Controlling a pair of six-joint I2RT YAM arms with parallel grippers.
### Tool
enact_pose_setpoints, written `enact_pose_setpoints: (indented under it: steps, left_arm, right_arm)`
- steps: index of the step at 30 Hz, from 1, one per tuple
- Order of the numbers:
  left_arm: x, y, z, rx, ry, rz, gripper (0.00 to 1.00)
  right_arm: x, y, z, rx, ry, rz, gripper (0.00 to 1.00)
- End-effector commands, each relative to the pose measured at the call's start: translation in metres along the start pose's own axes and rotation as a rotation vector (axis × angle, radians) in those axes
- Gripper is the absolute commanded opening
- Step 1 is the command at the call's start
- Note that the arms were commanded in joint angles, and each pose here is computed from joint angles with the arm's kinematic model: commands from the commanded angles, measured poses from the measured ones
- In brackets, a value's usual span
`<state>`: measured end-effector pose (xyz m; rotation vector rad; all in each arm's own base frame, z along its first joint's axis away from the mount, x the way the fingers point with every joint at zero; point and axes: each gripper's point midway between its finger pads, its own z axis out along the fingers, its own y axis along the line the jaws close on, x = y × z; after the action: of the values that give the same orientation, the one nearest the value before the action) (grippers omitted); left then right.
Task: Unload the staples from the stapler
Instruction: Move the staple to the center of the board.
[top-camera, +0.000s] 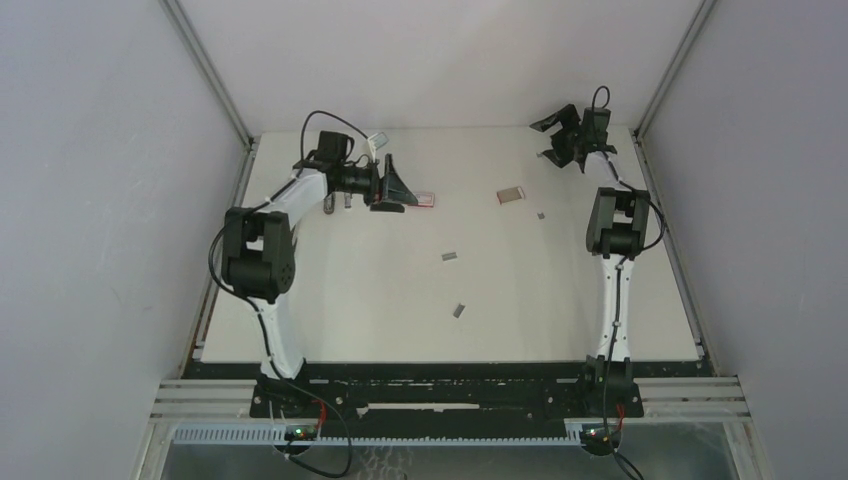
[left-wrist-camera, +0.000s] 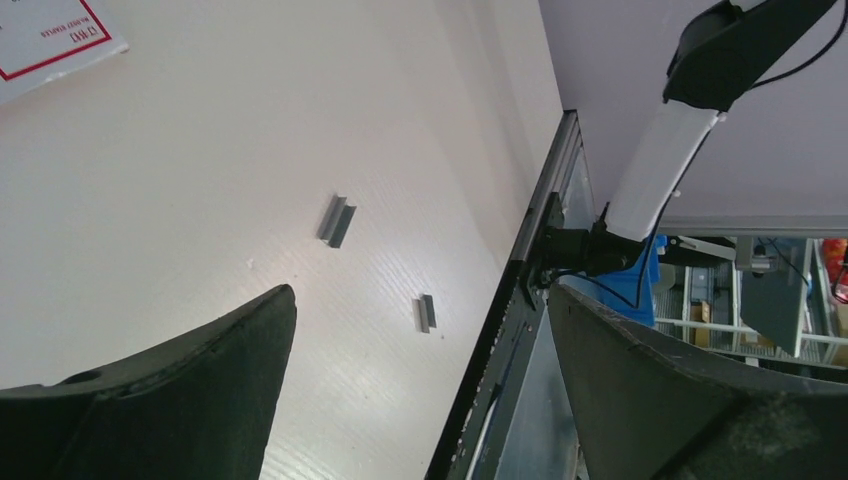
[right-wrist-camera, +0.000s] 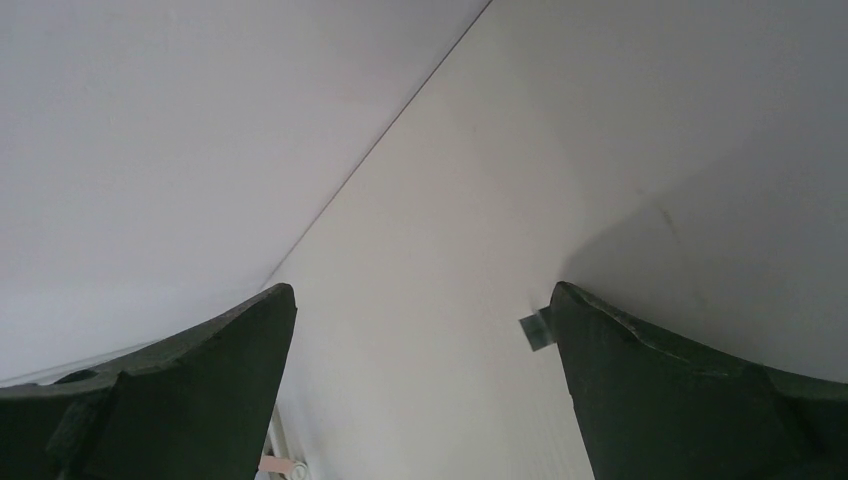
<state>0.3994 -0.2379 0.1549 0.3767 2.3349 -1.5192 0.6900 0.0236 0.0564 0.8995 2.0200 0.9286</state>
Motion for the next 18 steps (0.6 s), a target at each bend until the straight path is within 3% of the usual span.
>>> enact_pose_setpoints:
  steps: [1,8,18]
  left_arm:
    - [-0.007,-0.041,-0.027,0.082,-0.008,0.099,1.00]
    - [-0.007,-0.049,-0.039,0.078,-0.025,0.127,1.00]
    - [-0.012,-0.056,-0.045,0.077,-0.041,0.139,1.00]
  right_arm:
    - [0.005,0.015,0.012,-0.023,-0.026,0.088,1.00]
    - [0.014,0.018,0.019,-0.009,-0.028,0.025,1.00]
    - [0.075,0.017,0.017,-0.080,0.203,0.101,1.00]
